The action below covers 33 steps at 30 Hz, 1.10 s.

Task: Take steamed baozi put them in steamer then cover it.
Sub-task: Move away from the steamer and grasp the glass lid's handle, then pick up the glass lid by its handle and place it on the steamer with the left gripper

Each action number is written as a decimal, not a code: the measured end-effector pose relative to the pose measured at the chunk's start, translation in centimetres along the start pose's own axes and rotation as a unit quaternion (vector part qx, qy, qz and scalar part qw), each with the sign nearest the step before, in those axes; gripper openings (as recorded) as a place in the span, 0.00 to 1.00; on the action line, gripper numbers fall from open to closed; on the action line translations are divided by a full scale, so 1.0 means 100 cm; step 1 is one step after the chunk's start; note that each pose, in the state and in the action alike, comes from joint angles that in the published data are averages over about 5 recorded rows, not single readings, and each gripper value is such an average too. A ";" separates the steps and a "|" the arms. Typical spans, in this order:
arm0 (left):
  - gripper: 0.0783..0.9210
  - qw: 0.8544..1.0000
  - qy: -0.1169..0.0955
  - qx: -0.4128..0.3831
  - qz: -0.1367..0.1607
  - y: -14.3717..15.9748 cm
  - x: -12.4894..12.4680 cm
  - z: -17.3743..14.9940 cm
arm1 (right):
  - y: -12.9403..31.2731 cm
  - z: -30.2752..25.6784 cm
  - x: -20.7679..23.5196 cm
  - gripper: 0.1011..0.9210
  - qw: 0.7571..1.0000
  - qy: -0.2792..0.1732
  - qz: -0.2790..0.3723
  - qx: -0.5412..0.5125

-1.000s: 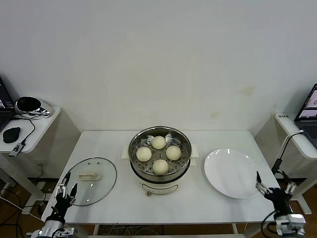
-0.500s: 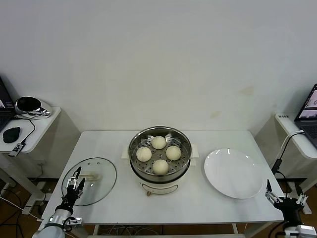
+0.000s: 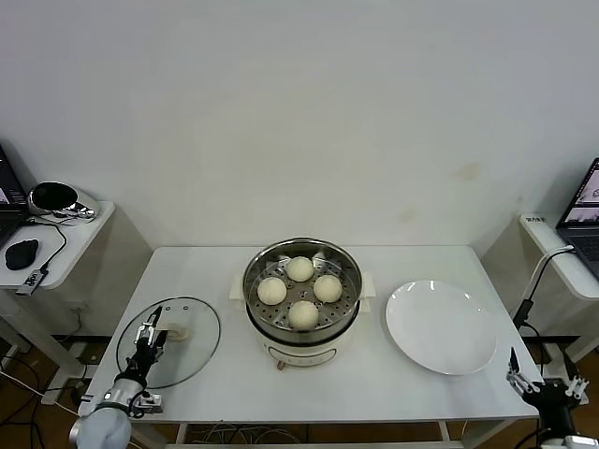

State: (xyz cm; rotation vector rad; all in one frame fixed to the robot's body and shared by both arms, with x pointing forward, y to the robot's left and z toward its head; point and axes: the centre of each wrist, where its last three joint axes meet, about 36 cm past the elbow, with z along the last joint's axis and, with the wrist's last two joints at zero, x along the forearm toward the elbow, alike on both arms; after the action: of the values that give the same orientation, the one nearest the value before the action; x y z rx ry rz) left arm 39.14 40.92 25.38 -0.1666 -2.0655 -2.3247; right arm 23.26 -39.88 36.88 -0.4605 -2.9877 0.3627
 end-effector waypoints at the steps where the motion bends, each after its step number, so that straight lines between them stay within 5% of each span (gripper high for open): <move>1: 0.87 1.000 0.000 -0.001 0.001 0.000 -0.002 0.001 | 0.000 0.001 0.000 0.88 1.000 0.001 0.000 0.000; 24: 0.12 1.000 0.003 0.028 0.008 -0.012 -0.019 0.011 | 0.009 0.010 -0.001 0.88 1.000 0.010 -0.008 0.002; 33: 0.07 0.999 0.021 0.040 -0.017 -0.001 -0.010 0.012 | 0.013 0.010 -0.003 0.88 1.000 0.005 -0.018 0.006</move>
State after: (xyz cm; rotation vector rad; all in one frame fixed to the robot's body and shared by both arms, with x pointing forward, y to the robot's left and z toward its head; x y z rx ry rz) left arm 40.17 42.09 25.31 -0.0811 -2.1544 -2.2395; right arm 23.79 -38.94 35.55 -0.4043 -2.9778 0.3740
